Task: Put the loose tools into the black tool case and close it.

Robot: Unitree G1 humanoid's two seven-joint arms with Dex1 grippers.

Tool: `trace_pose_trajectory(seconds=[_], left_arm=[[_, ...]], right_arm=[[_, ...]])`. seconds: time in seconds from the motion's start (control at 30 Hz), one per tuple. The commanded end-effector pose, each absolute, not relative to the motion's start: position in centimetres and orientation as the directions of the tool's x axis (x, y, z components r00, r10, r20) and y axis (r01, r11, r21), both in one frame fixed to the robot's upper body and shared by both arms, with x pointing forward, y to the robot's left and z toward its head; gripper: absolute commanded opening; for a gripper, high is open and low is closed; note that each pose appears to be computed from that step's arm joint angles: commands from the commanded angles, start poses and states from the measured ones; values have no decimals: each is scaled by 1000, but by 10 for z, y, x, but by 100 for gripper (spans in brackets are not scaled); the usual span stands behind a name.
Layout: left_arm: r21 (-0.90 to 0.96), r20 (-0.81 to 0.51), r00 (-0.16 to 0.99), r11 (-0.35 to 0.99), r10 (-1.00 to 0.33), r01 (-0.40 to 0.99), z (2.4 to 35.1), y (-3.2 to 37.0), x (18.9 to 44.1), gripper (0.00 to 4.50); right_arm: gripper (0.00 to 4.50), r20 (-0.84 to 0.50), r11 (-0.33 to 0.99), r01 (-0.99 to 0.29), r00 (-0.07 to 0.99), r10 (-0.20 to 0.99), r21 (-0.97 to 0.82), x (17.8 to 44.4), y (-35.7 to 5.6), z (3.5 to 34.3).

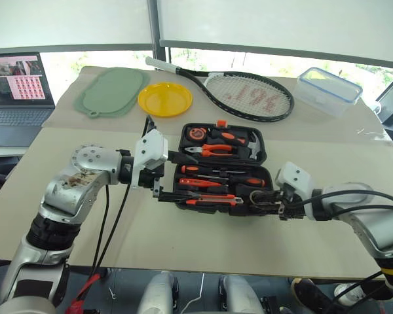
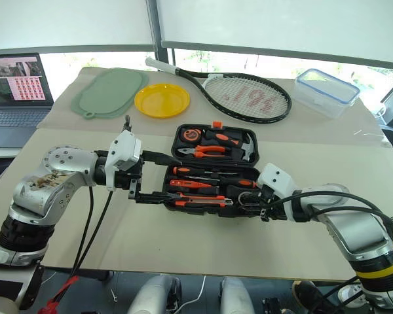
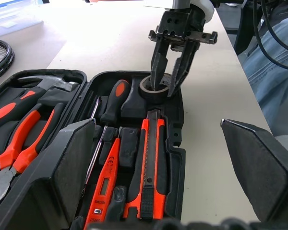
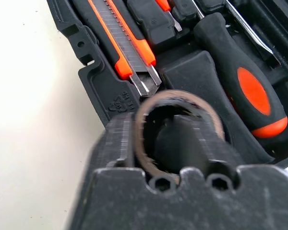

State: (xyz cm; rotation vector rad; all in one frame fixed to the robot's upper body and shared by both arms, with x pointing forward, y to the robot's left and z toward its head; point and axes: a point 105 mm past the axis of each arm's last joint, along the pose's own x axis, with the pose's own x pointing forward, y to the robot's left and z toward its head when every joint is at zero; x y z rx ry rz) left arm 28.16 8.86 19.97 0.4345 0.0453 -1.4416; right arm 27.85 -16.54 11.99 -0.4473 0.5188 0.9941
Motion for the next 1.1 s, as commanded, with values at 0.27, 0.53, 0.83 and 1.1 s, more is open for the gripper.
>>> trace_pose_trajectory(seconds=[0.27, 0.53, 0.83, 1.1], left_arm=[[318, -282, 147, 53, -948, 947, 211, 88, 281, 450], [323, -285, 149, 52, -947, 945, 211, 89, 282, 450], [303, -292, 202, 110, -935, 947, 207, 102, 286, 450], [241, -385, 403, 331, -830, 912, 159, 157, 312, 337]], right_arm=[[3, -571, 441, -887, 435, 696, -137, 274, -165, 133], [159, -567, 456, -883, 435, 700, -114, 272, -168, 133], [193, -515, 509, -850, 500, 697, -136, 277, -187, 159], [55, -512, 632, -745, 636, 577, -213, 306, -237, 166]])
